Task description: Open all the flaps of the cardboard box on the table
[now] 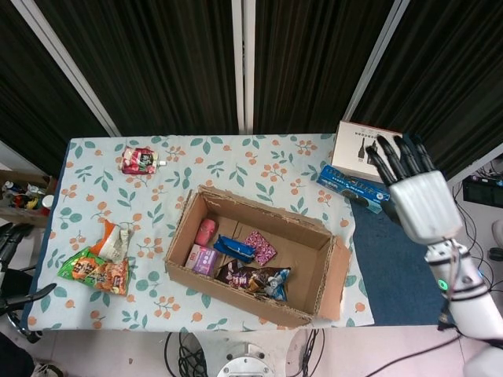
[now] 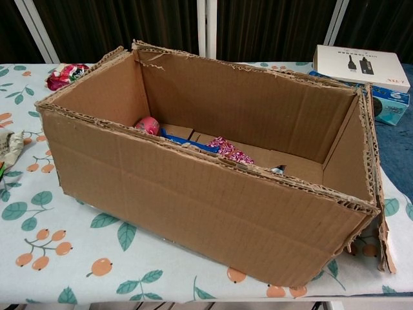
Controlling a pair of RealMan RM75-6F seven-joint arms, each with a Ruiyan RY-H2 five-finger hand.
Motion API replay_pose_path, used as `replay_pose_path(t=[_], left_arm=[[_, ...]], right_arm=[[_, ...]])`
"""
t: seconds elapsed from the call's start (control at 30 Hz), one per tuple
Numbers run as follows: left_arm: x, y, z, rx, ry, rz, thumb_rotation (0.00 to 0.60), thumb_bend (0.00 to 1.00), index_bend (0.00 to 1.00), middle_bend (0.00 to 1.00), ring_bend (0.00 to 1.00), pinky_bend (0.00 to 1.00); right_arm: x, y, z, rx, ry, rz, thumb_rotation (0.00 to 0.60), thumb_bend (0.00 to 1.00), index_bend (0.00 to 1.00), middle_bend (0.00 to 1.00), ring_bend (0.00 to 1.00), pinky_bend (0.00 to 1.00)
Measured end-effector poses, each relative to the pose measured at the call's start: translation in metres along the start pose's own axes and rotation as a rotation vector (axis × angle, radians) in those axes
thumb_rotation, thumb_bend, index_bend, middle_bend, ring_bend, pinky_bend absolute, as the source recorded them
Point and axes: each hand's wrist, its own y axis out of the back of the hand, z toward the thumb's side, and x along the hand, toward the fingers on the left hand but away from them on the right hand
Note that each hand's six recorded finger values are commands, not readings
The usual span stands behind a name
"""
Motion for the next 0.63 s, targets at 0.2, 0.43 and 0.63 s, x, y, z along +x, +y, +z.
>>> replay_pose_path(t=[0.2, 0.43, 0.63], left_arm=[[-0.001, -0.002, 0.004, 0.08, -0.007, 0.016, 0.356, 0.01, 0.12, 0.14, 0.08, 0.17], [-0.006, -0.008, 0.001, 0.104, -0.002, 0.009, 0.311, 0.04, 0.12, 0.13, 0.08, 0.17], [-0.007, -0.018, -0.001, 0.103, -0.004, -0.008, 0.303, 0.04, 0.12, 0.13, 0.08, 0.17]], right_arm=[[0.099, -0.031, -0.058, 0.013, -0.135, 0.045, 0.6, 0.15, 0.0, 0.0, 0.0, 0.0], [0.177, -0.085, -0.081, -0.011, -0.234, 0.159, 0.6, 0.15, 0.0, 0.0, 0.0, 0.0], [0.191, -0.113, -0.078, -0.061, -0.258, 0.169, 0.6, 0.15, 0.0, 0.0, 0.0, 0.0]])
